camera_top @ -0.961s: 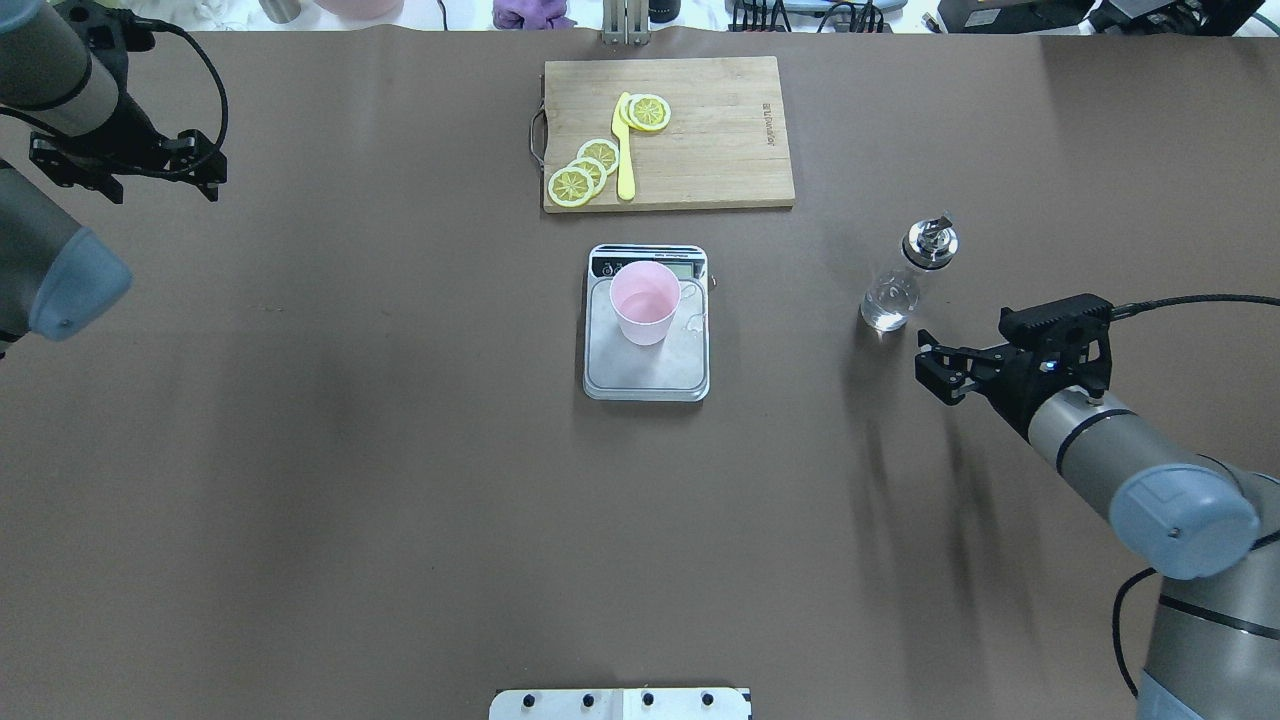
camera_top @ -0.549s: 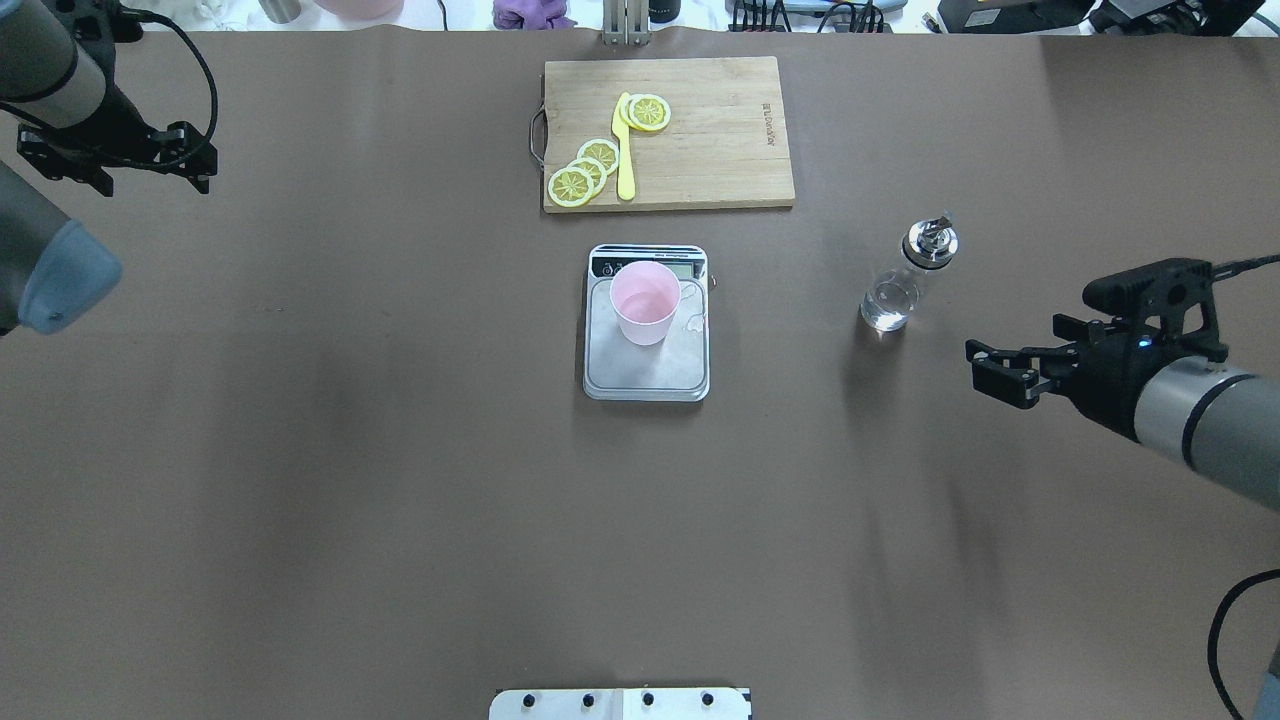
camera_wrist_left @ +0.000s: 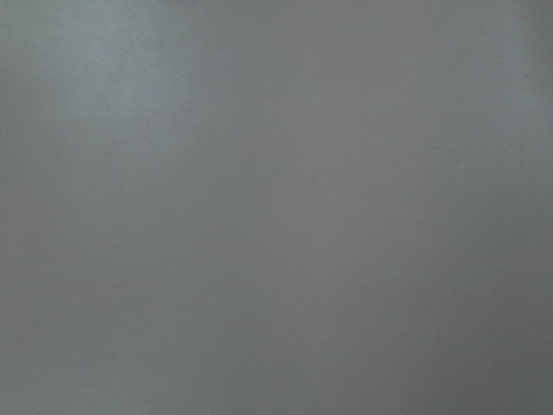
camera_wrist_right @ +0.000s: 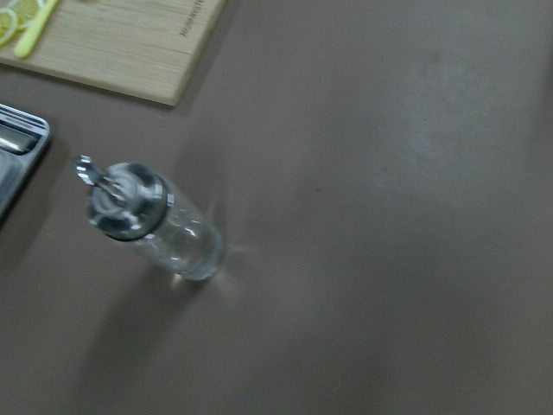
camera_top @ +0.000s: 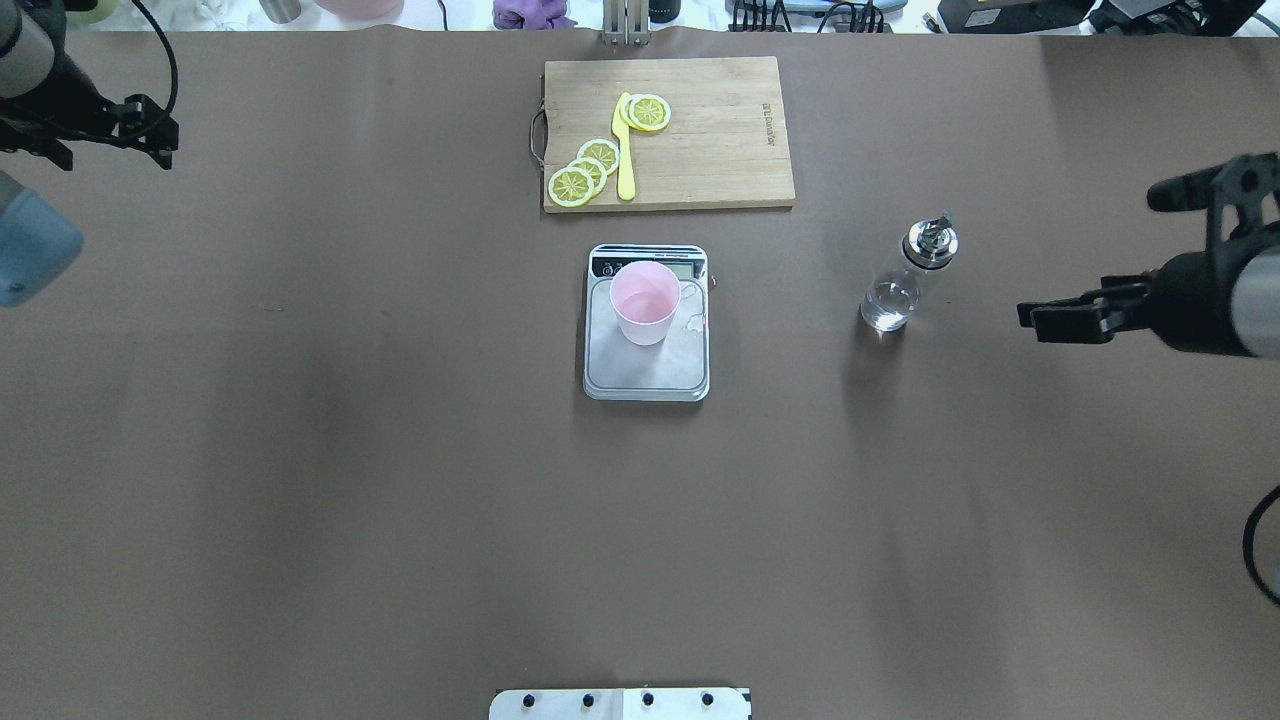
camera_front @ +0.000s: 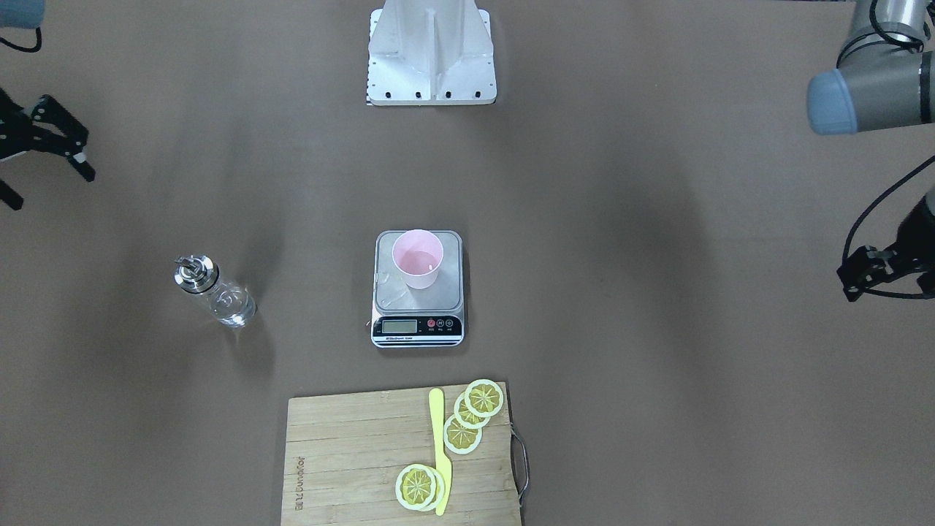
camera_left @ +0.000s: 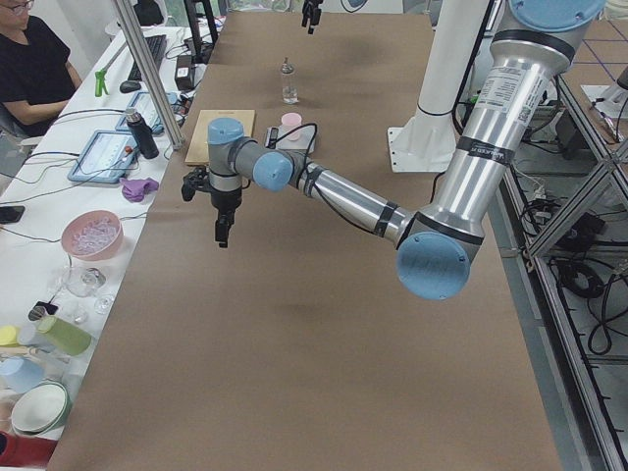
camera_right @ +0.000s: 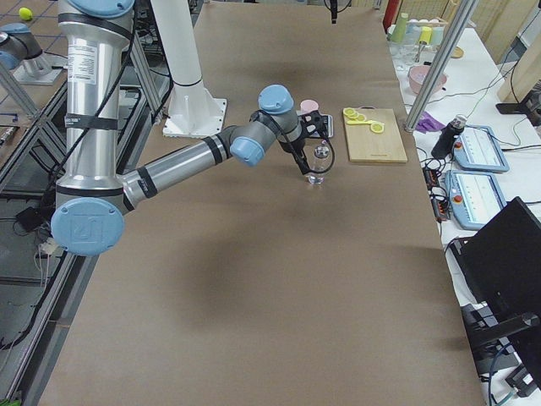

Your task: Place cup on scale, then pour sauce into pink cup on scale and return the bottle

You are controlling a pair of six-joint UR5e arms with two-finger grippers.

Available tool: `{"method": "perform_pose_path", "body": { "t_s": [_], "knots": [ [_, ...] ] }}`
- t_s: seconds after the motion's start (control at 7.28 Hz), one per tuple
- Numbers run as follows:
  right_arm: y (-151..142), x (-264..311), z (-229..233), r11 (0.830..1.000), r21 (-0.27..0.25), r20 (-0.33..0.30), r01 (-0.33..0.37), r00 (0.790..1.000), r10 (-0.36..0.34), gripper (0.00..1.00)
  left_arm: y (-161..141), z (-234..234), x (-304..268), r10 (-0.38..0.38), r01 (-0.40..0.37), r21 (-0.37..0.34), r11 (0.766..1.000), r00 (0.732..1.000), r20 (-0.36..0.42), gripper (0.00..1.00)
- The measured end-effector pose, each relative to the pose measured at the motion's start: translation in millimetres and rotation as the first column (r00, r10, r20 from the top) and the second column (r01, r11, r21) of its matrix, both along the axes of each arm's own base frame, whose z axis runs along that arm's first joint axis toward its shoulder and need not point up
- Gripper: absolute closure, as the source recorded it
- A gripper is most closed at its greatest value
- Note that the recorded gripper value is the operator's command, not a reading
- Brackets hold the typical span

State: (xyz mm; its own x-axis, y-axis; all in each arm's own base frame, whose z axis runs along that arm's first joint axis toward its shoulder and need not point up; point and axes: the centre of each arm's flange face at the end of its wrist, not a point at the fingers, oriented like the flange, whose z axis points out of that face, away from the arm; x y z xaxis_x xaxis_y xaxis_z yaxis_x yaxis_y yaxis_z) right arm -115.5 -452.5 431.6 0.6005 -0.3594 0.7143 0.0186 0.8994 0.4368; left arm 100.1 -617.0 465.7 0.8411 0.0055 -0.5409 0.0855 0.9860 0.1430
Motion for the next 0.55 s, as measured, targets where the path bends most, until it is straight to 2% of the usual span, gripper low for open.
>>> {"method": "perform_pose_path", "body": {
  "t_s": [0.14, 0.41, 0.55],
  "knots": [
    [-20, 26, 59, 0.999, -0.011, -0.064, 0.051, 0.997, -0.052, 0.00, 1, 31, -51, 0.030, -0.030, 0.000, 1.000, 1.000, 0.005, 0.02],
    [-44, 83, 181, 0.987, -0.016, -0.185, 0.160, 0.969, -0.161, 0.00, 15, 104, -145, 0.051, -0.054, -0.049, 0.997, 0.996, -0.067, 0.02],
    [-52, 112, 225, 0.985, -0.044, -0.209, 0.164, 0.963, -0.170, 0.00, 33, 138, -176, 0.066, -0.071, -0.062, 0.996, 0.994, -0.087, 0.01]
  ]
}}
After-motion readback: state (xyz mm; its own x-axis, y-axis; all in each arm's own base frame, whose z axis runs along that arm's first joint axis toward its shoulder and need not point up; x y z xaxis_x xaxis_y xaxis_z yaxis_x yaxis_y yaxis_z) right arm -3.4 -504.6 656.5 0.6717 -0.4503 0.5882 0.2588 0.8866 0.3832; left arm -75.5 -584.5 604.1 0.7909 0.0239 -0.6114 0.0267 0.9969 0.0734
